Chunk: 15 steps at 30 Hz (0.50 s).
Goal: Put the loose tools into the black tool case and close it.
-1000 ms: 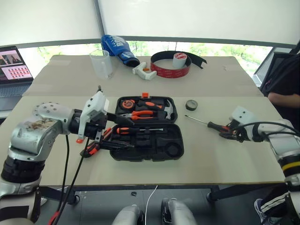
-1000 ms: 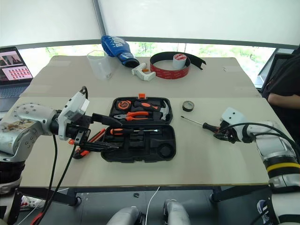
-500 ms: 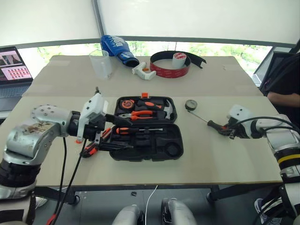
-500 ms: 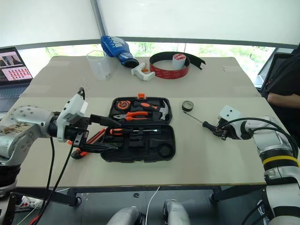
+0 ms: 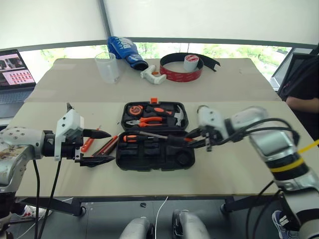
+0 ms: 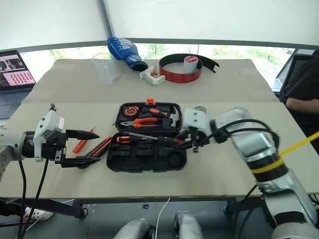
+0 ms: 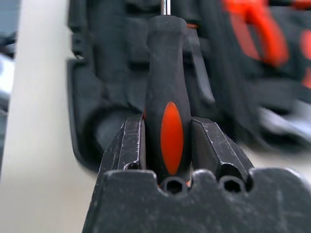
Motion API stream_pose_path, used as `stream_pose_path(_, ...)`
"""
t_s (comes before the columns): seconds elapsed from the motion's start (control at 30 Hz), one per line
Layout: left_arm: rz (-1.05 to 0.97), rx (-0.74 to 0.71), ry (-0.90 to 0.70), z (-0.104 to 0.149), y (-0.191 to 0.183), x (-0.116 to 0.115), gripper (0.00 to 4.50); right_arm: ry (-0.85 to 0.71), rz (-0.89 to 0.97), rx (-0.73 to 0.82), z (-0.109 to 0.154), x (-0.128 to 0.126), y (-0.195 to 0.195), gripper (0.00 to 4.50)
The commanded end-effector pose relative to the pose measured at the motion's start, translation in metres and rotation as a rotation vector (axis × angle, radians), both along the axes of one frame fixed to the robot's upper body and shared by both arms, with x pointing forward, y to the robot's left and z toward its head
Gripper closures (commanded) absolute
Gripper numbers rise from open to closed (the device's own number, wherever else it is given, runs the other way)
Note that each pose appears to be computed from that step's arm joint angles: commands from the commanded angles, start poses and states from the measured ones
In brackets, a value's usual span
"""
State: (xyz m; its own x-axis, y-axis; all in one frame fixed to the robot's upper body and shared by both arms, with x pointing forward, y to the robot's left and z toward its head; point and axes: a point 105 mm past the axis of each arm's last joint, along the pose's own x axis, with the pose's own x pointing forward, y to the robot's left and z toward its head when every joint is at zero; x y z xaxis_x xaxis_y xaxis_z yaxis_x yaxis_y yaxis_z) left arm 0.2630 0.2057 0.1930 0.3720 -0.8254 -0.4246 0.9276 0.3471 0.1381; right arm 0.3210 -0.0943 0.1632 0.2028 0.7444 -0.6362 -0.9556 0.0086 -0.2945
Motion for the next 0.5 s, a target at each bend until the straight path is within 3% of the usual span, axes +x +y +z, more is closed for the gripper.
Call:
stream_pose_path(0.03, -0.010, -0.010, -0.062, 0.012, -0.006, -0.002, 0.00, -0.092, -0.018, -0.052, 0.005, 0.015, 0.002, 3.49)
stream_pose_path(0.23, 0.004, 0.004, -0.071, 0.007, -0.007, 0.000, 0.00, -0.122, -0.043, -0.067, 0.000, 0.027, 0.002, 3.49)
stream_pose_path(0.5, 0.004, -0.002, -0.082, 0.010, -0.008, 0.001, 0.00, -0.142, 0.019, -0.053, -0.001, 0.025, 0.016, 3.49)
